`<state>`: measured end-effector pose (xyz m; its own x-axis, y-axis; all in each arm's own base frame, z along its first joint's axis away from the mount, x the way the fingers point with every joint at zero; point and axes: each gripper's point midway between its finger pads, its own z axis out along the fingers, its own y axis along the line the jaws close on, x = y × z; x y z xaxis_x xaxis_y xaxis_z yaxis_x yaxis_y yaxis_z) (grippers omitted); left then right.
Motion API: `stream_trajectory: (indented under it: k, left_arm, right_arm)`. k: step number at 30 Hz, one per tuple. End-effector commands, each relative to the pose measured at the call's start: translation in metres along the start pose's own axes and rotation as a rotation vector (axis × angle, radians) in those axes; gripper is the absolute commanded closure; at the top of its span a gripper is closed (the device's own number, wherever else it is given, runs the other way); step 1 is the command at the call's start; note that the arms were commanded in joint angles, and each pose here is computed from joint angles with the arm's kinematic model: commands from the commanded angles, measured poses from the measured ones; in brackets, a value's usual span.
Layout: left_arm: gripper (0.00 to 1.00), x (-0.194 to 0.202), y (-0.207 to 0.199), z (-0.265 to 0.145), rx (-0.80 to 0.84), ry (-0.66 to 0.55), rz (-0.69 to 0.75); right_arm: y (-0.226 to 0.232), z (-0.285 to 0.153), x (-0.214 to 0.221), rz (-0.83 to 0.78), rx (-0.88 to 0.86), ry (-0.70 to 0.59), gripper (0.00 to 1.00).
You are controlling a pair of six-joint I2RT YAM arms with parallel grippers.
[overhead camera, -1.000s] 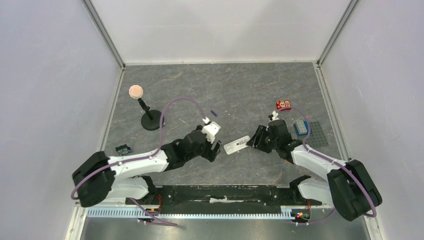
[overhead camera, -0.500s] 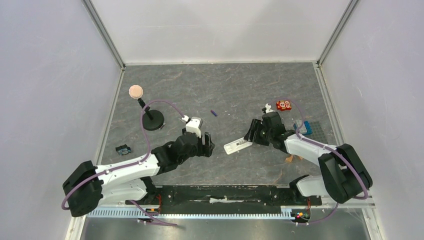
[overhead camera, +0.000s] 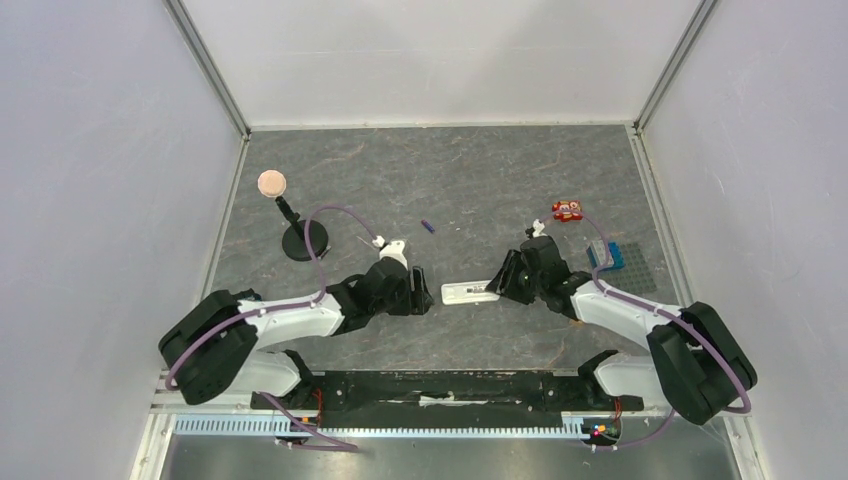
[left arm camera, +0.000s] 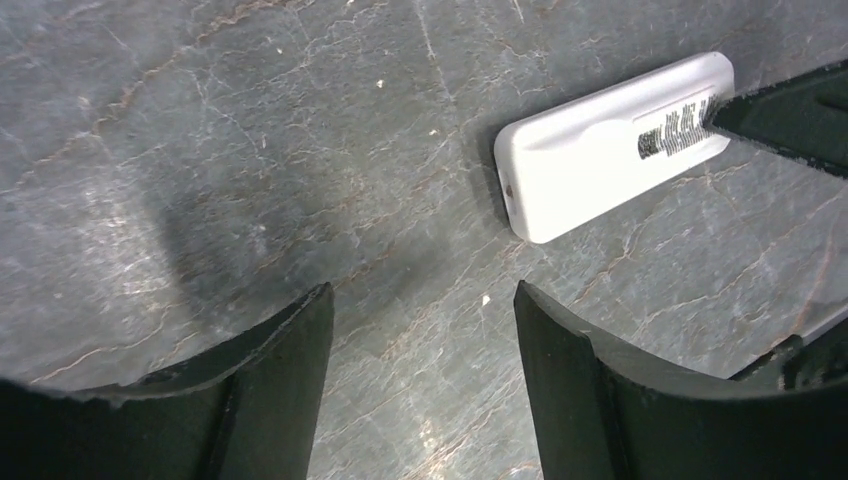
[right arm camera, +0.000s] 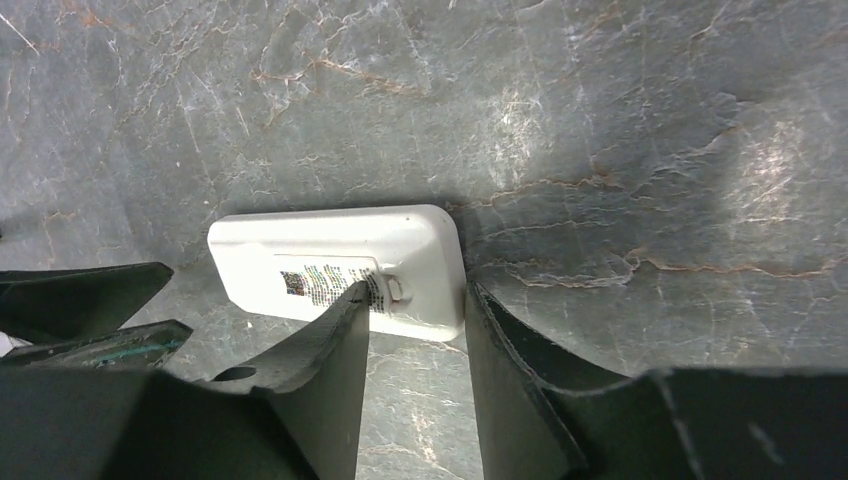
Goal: Load the batteries into the remote control
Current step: Adjust the remote control at the center of the board.
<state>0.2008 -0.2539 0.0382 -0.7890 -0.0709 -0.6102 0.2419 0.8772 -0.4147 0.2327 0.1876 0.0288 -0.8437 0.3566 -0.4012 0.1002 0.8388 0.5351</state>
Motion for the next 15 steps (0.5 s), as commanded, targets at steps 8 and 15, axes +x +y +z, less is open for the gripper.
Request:
stream_trajectory:
  k: [8, 15]
  left_arm:
    - [0.29, -0.041, -0.049, 0.011, 0.188, -0.027, -0.161]
    - [0.31, -0.038, -0.054, 0.028, 0.202, 0.021, -0.192]
  right_arm:
    - [0.008, -0.014, -0.023, -0.09, 0.064, -0.041, 0.38]
    - [0.02, -0.02, -0.036, -0.136, 0.064, -0.063, 0.53]
